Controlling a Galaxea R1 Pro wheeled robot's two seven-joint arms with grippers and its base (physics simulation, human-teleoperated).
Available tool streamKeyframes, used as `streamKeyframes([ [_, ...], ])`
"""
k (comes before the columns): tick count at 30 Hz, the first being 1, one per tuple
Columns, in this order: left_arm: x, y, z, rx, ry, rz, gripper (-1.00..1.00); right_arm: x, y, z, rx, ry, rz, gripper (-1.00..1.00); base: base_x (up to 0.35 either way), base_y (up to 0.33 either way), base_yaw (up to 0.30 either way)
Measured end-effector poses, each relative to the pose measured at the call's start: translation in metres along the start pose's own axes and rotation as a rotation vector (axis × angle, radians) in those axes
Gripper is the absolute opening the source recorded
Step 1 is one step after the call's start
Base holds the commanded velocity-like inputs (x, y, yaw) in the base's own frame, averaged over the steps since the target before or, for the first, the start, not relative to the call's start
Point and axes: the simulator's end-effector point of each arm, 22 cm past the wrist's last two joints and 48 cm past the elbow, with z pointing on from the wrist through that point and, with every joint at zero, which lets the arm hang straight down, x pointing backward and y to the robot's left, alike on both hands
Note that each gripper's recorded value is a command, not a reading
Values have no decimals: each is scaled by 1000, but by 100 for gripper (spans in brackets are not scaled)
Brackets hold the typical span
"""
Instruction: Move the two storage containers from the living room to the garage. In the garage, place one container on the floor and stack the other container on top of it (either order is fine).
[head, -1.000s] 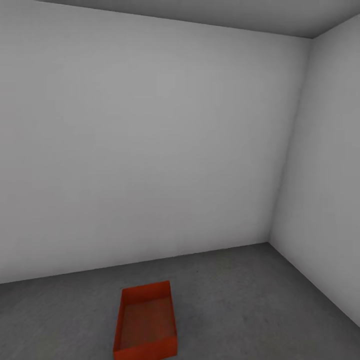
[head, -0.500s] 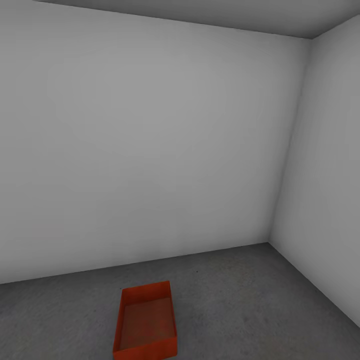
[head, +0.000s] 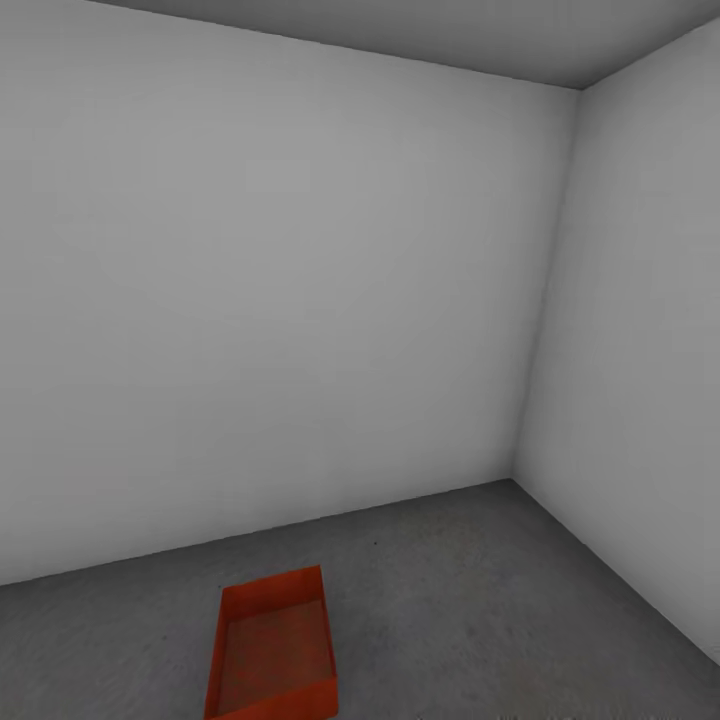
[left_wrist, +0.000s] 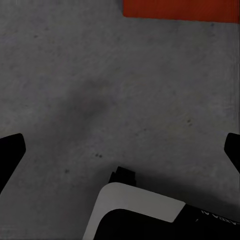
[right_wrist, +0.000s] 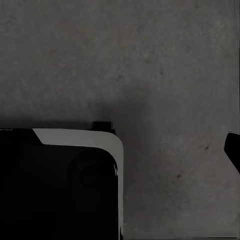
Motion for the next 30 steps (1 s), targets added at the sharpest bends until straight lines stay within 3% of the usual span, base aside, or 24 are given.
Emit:
streamKeyframes([
  [23, 4, -7, -1, 8, 8, -7, 100, -1, -2, 0, 2, -5, 0, 100, 0, 0, -289],
  [30, 57, -3, -6, 2, 76, -14, 100, -1, -7, 0, 12, -5, 29, 100, 0, 0, -296],
])
